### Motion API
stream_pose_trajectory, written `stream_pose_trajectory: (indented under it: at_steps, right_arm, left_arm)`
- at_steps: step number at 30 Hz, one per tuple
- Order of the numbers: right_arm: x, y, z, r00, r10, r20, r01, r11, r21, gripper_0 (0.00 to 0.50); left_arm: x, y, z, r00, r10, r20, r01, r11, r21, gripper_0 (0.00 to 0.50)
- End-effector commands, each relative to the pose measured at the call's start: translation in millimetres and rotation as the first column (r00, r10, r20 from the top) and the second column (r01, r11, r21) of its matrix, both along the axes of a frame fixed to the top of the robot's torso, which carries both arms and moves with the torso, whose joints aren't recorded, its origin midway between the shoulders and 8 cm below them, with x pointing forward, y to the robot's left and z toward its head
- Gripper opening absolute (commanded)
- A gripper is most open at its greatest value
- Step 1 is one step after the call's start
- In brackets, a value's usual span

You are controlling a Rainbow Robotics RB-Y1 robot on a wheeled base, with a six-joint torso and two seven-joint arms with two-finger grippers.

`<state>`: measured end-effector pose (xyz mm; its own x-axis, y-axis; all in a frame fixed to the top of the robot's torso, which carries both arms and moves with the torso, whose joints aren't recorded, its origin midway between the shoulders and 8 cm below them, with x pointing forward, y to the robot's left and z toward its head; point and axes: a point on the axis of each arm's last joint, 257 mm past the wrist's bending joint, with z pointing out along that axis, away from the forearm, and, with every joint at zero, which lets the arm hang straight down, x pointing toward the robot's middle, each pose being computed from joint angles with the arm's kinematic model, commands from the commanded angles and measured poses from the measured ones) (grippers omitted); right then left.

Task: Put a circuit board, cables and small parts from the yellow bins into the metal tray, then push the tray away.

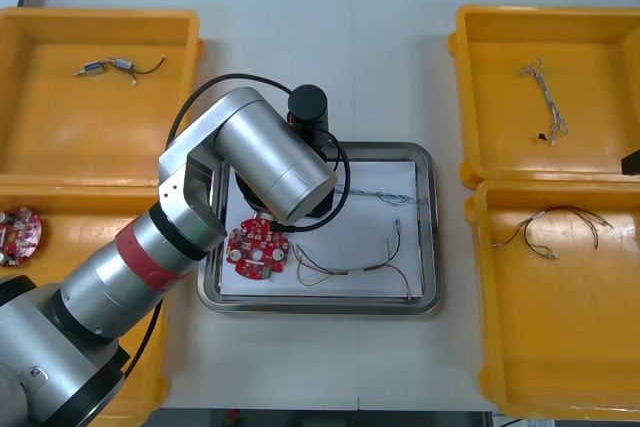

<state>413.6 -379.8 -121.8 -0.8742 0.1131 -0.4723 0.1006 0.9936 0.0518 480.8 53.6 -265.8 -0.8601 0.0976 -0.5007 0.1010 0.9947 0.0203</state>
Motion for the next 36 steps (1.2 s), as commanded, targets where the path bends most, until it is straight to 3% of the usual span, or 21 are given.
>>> stream_pose_trajectory:
  at_steps: [1, 18, 24, 26, 30, 36]
  right_arm:
    - [-3, -15, 19, 0.999, -0.015, 0.036, 0.017, 0.999, -0.041, 0.500]
    - [-3, -15, 19, 0.999, -0.015, 0.036, 0.017, 0.999, -0.041, 0.500]
    - [-3, -15, 19, 0.999, -0.015, 0.036, 0.017, 0.999, -0.041, 0.500]
    - [-3, -15, 19, 0.999, -0.015, 0.036, 0.017, 0.999, -0.041, 0.500]
    - [-3, -15, 19, 0.999, -0.015, 0.036, 0.017, 0.999, -0.041, 0.500]
    - [-3, -15, 19, 0.999, -0.015, 0.036, 0.017, 0.999, -0.041, 0.500]
  left_arm:
    - [1, -30, 27, 0.998, -0.039, 0.052, 0.041, 0.999, -0.031, 0.500]
    - [-22, -10, 86, 0.999, -0.032, 0.019, 0.033, 0.995, -0.095, 0.500]
    - [-26, 27, 118, 0.999, -0.022, 0.030, 0.025, 0.994, -0.105, 0.500]
    - [-25, 40, 135, 0.997, -0.028, 0.067, 0.036, 0.993, -0.114, 0.500]
    - [-24, 63, 159, 0.994, -0.042, 0.101, 0.055, 0.990, -0.131, 0.500]
    - [-24, 107, 174, 0.995, -0.033, 0.094, 0.044, 0.992, -0.119, 0.500]
